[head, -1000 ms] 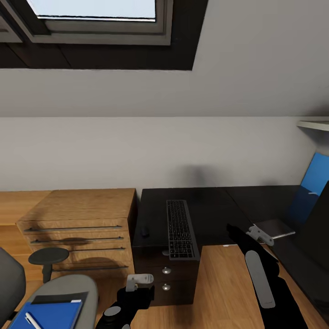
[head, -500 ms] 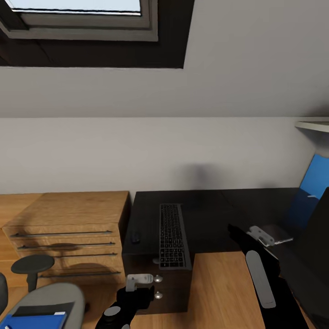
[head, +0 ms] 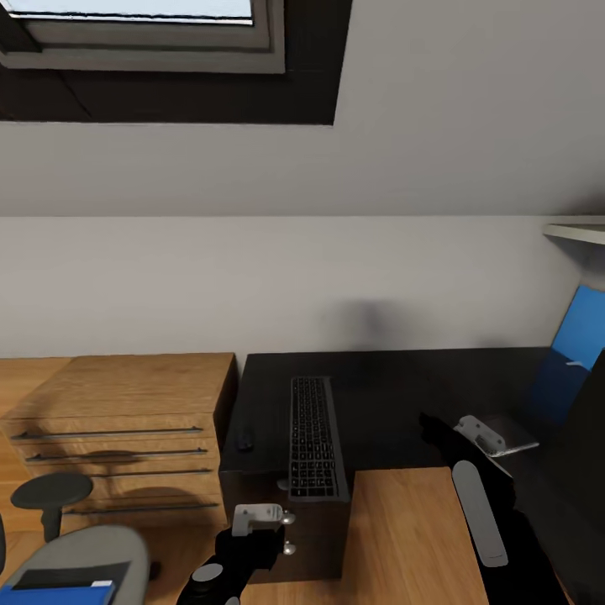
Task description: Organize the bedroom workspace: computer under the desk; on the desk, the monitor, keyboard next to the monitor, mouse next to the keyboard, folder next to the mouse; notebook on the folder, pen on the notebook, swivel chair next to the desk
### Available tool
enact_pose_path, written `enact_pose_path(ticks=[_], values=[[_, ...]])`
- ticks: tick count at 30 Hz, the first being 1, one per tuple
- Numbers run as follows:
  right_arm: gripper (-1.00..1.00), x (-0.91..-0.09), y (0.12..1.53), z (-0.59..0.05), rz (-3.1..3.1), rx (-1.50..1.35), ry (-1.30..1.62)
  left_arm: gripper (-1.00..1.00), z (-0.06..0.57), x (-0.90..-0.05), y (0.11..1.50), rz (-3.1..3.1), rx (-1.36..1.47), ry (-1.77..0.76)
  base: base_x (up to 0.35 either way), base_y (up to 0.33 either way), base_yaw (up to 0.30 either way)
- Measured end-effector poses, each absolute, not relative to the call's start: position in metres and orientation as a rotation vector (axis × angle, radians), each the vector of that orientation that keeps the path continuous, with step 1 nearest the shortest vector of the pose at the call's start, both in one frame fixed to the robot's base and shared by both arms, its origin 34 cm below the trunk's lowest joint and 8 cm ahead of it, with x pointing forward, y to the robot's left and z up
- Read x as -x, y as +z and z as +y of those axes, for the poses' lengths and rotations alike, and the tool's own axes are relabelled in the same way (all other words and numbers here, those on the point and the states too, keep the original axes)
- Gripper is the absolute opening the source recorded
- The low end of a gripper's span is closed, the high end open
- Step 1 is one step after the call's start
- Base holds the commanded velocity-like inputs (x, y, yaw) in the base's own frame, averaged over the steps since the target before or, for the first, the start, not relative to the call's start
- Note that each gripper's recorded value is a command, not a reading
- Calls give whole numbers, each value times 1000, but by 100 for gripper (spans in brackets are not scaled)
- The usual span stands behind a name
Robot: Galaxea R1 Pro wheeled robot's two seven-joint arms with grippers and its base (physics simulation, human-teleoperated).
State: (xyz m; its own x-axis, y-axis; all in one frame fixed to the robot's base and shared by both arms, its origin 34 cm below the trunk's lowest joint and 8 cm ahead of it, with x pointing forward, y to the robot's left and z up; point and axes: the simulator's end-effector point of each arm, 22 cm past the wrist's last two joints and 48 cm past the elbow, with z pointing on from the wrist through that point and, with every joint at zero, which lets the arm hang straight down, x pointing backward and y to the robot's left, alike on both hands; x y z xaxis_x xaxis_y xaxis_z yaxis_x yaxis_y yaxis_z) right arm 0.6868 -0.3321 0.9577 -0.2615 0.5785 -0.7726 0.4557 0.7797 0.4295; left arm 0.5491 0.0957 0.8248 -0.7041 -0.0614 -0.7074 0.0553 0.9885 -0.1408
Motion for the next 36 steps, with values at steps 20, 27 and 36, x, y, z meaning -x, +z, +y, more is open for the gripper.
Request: enact_pose_path(ticks=[20, 27, 36], values=[[100, -680, 935, -358, 1929, -703, -104, 100, 96, -553, 833, 2325, 11, -199, 125, -110, 0], [100, -676, 915, -370, 1952, -669, -205, 100, 97, -562, 852, 2271, 27, -213, 6, -6, 0], [100, -677, 886, -383, 1997, -611, -330, 100, 99, -571, 870, 2206, 58, -224, 0, 0, 0]])
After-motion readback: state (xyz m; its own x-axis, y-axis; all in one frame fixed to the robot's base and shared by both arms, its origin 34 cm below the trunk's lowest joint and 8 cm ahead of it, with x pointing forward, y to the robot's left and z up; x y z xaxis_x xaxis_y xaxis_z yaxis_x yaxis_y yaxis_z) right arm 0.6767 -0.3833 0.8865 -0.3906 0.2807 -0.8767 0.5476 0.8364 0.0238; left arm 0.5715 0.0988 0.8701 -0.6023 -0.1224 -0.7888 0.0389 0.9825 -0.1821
